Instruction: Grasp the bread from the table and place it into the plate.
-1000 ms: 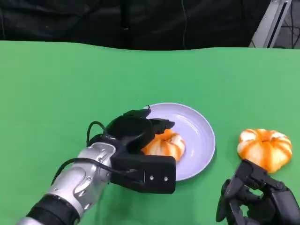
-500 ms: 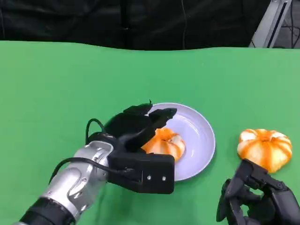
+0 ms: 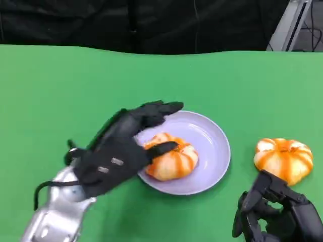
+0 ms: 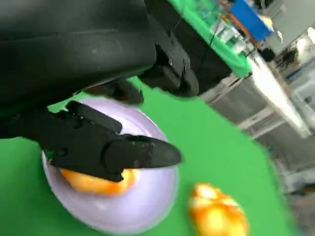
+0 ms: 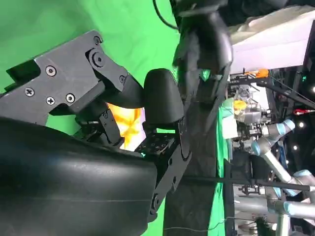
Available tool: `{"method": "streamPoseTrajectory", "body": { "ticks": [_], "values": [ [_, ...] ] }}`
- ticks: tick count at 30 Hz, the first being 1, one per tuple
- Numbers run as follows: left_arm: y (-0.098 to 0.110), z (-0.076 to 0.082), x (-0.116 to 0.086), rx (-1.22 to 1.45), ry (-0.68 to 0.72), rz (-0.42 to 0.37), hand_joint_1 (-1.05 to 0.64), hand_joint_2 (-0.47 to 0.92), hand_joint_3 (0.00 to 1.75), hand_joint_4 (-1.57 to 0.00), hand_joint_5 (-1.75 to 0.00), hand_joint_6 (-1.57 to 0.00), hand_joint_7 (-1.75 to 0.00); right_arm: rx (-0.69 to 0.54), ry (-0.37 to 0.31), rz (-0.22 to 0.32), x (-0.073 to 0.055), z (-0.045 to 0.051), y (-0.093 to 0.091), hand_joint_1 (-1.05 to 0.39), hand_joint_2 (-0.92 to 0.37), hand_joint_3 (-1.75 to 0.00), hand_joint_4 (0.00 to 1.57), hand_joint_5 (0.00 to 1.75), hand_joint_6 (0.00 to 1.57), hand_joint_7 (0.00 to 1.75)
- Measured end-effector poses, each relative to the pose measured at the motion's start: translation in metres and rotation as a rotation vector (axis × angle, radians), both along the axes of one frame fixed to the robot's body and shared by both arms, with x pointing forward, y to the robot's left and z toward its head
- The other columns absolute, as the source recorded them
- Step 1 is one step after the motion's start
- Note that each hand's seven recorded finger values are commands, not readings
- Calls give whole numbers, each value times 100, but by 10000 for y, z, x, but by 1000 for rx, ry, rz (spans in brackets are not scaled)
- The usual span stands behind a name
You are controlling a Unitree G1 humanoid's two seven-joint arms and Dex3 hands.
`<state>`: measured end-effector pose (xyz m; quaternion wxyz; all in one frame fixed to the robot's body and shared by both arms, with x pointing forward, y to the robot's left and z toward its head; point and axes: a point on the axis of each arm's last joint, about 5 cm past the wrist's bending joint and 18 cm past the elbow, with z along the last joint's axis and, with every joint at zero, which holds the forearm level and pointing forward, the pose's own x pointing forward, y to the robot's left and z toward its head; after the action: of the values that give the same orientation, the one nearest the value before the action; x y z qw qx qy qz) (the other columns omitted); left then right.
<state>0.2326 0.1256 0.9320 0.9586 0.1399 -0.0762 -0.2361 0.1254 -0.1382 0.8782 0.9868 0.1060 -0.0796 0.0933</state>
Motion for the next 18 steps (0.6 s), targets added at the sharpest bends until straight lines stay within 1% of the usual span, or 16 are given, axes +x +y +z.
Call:
{"method": "streamPoseTrajectory", "body": {
  "ticks": [1, 2, 3, 4, 5, 6, 7, 8, 9, 10, 12, 14, 15, 18],
  "values": [
    [74, 5, -36, -52, 31, -11, 9, 51, 120, -111, -64, -126, -7, 0, 1, -1, 1, -2, -2, -12, -57, -122, 83, 175, 69, 168],
    [146, 6, -74, -100, 64, -22, 8, 48, 128, -111, -78, -132, -8, -1, 1, -2, 2, -3, -4, -12, -57, -122, 83, 175, 68, 168],
    [220, 4, -116, -153, 99, -32, 5, 45, 133, -109, -97, -139, -14, -2, 2, -3, 4, -5, -6, -13, -56, -122, 83, 175, 68, 168],
    [298, -4, -164, -213, 139, -40, 0, 41, 140, -106, -119, -133, -44, -2, 3, -2, 7, -7, -8, -14, -56, -122, 83, 175, 68, 169],
    [375, -18, -222, -264, 176, -48, -1, 39, 143, -105, -127, -124, -68, -2, 3, -3, 9, -9, -11, -14, -56, -122, 83, 175, 68, 169],
    [442, -36, -282, -297, 207, -54, -3, 39, 148, -102, -143, -113, -100, -3, 3, -5, 9, -10, -16, -14, -56, -122, 83, 175, 68, 169],
    [500, -58, -339, -328, 236, -58, -4, 39, 151, -98, -157, -105, -121, -4, 4, -7, 10, -12, -21, -14, -56, -122, 83, 175, 68, 169],
    [555, -81, -402, -370, 267, -62, -5, 40, 152, -96, -164, -100, -134, -5, 4, -7, 16, -15, -25, -14, -57, -122, 83, 175, 68, 169],
    [605, -106, -460, -413, 294, -60, -6, 44, 146, -93, -170, -92, -151, -6, 4, -7, 20, -20, -29, -14, -57, -122, 83, 175, 68, 169],
    [656, -136, -527, -457, 320, -57, -8, 48, 139, -92, -172, -87, -161, -7, 6, -7, 24, -26, -34, -14, -56, -122, 83, 175, 68, 169],
    [765, -224, -666, -528, 363, -50, -10, 52, 131, -91, -174, -82, -170, -8, 9, -11, 29, -30, -42, -14, -56, -122, 83, 175, 69, 169],
    [848, -308, -782, -565, 402, -42, -10, 53, 129, -91, -175, -80, -172, -10, 11, -17, 30, -31, -55, -13, -56, -122, 83, 175, 69, 169],
    [879, -335, -821, -572, 416, -39, -11, 57, 121, -92, -175, -80, -174, -10, 10, -17, 32, -30, -55, -13, -56, -122, 83, 175, 68, 169],
    [972, -442, -897, -590, 443, -50, -11, 57, 121, -94, -175, -81, -175, -12, 13, -14, 44, -42, -56, -12, -56, -122, 83, 175, 68, 169]
  ]
}}
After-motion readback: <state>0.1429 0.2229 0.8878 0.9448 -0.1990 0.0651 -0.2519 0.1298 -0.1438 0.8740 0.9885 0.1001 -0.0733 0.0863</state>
